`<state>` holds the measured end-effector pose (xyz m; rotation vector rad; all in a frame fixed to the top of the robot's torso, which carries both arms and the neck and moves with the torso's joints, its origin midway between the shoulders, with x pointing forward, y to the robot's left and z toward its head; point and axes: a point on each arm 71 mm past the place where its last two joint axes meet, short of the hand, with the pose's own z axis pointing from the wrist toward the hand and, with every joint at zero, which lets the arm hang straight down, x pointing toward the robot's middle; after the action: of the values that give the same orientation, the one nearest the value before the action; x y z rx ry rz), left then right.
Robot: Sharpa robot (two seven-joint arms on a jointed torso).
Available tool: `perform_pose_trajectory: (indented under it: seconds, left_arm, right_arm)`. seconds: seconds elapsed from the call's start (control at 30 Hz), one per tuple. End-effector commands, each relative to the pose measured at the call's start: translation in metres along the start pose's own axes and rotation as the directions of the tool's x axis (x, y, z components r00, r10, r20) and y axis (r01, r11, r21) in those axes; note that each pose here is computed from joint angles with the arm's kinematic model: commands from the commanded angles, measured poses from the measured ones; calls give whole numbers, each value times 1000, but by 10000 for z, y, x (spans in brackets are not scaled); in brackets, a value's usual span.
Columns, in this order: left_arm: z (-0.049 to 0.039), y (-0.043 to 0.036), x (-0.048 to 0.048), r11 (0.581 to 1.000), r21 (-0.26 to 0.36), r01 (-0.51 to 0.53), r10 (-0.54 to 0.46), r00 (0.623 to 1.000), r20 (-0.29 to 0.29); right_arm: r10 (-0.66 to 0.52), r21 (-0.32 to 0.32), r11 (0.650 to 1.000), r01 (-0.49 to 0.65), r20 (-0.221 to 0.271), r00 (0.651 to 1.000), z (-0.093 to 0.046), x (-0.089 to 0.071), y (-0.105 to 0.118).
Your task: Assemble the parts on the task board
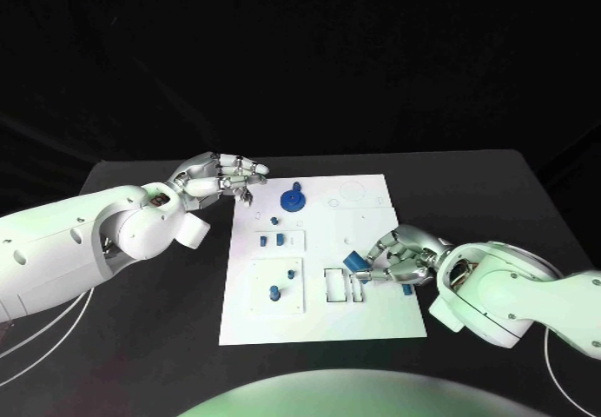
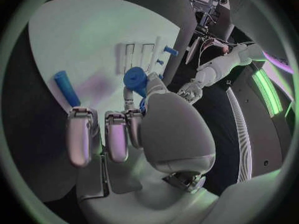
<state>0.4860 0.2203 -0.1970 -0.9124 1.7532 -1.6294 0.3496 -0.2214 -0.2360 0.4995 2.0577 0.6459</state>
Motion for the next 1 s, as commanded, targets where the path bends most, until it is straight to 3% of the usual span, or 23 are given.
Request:
perform_pose_trajectory:
  seconds: [0.03, 0.33, 1.0]
  left_arm:
    - [10, -9, 33, 1000, 8, 5, -5, 1000, -21]
    - [6, -10, 32, 1000, 8, 5, -5, 1000, -20]
    - [-4, -9, 24, 1000, 6, 5, -5, 1000, -19]
  right_arm:
    - [10, 3, 1000, -10, -63, 998, 24, 91, 21]
    - [-1, 5, 1000, 2, -124, 992, 71, 256, 38]
    - [-22, -19, 1000, 20, -134, 991, 117, 327, 102]
